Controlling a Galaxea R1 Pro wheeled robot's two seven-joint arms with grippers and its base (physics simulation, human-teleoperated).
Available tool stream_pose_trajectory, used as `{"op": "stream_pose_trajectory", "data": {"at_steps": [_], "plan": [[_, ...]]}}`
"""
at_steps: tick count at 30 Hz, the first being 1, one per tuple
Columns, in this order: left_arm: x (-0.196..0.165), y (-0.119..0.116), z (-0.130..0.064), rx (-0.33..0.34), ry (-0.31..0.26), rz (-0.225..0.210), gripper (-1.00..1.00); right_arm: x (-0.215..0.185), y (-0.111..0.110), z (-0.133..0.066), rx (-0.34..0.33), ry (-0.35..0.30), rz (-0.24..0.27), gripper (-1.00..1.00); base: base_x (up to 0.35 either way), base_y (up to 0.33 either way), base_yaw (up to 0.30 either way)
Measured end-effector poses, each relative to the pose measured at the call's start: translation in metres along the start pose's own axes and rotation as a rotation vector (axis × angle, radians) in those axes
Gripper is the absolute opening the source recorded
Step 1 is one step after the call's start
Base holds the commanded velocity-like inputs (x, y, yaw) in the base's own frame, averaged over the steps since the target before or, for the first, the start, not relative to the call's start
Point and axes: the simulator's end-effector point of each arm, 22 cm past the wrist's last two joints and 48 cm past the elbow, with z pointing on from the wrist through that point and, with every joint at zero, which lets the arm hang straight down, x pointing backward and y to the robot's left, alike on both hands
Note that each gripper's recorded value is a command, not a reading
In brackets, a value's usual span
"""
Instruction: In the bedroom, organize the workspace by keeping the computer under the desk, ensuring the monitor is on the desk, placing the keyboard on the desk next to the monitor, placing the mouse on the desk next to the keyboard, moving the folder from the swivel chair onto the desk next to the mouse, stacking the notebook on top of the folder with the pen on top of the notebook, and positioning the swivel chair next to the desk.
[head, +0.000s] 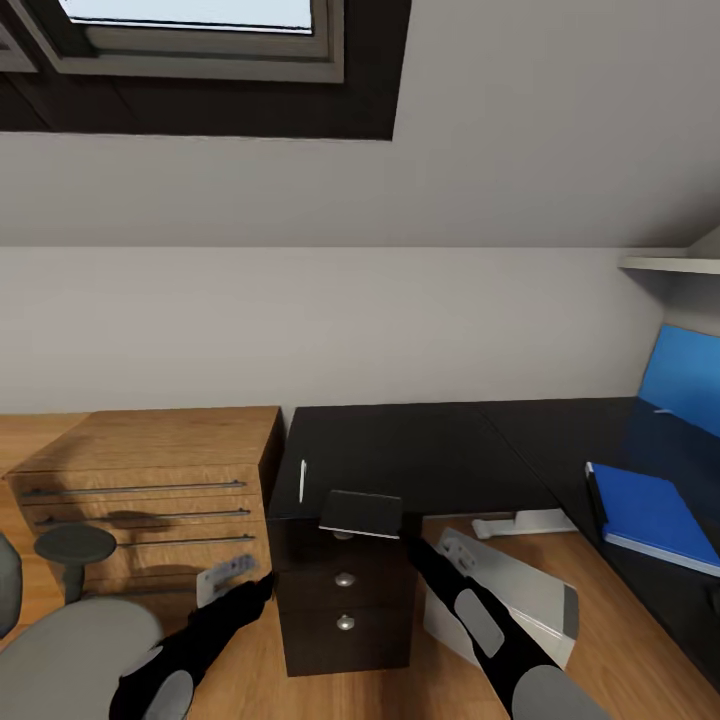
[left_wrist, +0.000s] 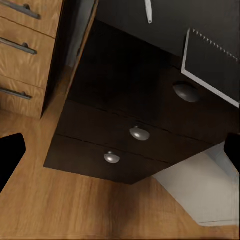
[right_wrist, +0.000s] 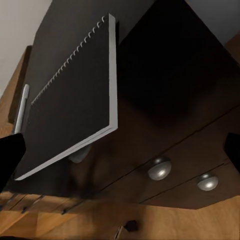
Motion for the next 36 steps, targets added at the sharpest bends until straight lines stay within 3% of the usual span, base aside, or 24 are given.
{"op": "stream_pose_trajectory", "data": {"at_steps": [3,5,7,11,18,26,36], "plan": [[-0.002,0.002,-0.002,0.011,0.030,-0.065,1.00,-0.002,0.000,-0.001,-0.017,0.003,0.004,1.00,0.001,0.002,0.000],[-0.002,0.001,-0.003,0.042,0.061,-0.155,1.00,-0.009,-0.001,-0.004,-0.044,0.006,0.035,1.00,0.000,0.000,0.000],[-0.007,0.008,-0.004,0.047,0.064,-0.210,1.00,-0.012,0.001,-0.005,-0.062,0.003,0.065,1.00,0.000,0.000,0.000],[-0.014,0.018,-0.005,0.045,0.060,-0.261,1.00,-0.018,0.003,-0.006,-0.079,-0.010,0.115,1.00,0.000,0.000,0.000],[-0.013,0.036,-0.003,0.031,0.061,-0.277,1.00,-0.017,-0.005,-0.004,-0.086,-0.024,0.152,1.00,0.000,0.000,0.000],[0.007,0.041,0.002,0.035,0.103,-0.263,1.00,-0.010,-0.010,-0.001,-0.124,-0.030,0.153,1.00,0.000,0.000,0.000],[0.024,0.048,0.010,0.033,0.109,-0.256,1.00,-0.013,-0.032,-0.001,-0.140,-0.048,0.137,1.00,0.000,0.000,0.000]]}}
